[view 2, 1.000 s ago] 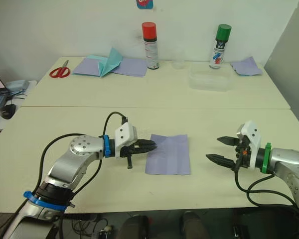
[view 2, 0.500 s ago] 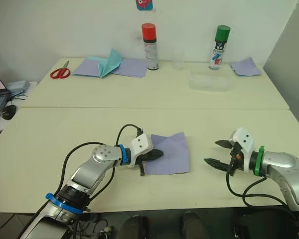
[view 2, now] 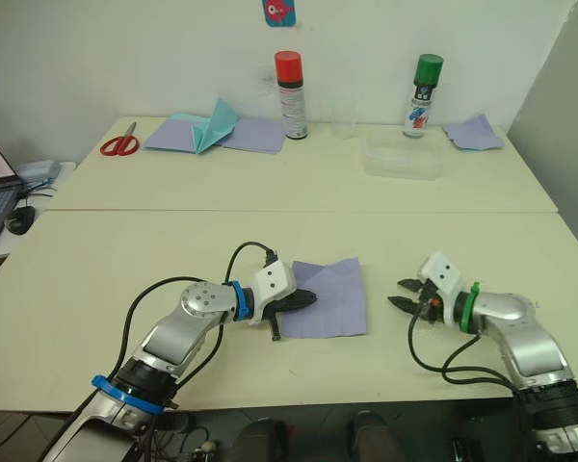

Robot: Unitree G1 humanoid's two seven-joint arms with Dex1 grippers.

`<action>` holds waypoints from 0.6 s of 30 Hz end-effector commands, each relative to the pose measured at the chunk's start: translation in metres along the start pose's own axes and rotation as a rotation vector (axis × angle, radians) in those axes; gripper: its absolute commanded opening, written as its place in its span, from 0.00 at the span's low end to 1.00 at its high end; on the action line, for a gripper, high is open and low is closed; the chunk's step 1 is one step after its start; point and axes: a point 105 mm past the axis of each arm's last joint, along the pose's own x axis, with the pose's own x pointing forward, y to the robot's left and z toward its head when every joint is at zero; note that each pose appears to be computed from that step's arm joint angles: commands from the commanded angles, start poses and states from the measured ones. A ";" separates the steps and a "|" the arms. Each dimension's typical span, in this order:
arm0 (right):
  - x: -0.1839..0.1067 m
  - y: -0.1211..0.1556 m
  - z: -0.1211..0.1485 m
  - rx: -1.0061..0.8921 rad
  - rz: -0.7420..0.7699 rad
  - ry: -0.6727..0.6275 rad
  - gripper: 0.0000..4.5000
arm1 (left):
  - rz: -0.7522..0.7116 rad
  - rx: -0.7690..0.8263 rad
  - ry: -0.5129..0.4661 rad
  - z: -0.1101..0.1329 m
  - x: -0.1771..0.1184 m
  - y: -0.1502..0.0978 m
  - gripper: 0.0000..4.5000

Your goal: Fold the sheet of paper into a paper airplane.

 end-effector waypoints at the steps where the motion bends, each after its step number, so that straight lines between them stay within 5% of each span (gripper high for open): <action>1: 0.007 -0.001 0.006 -0.058 -0.004 -0.013 0.11 | -0.030 -0.057 0.065 -0.021 0.003 -0.013 0.00; 3: 0.012 0.003 0.006 -0.058 0.018 -0.016 0.01 | -0.022 -0.047 0.066 -0.021 0.003 -0.013 0.00; 18: 0.034 0.048 0.064 0.087 0.214 -0.277 0.01 | -0.011 -0.052 0.073 -0.023 0.003 -0.013 0.00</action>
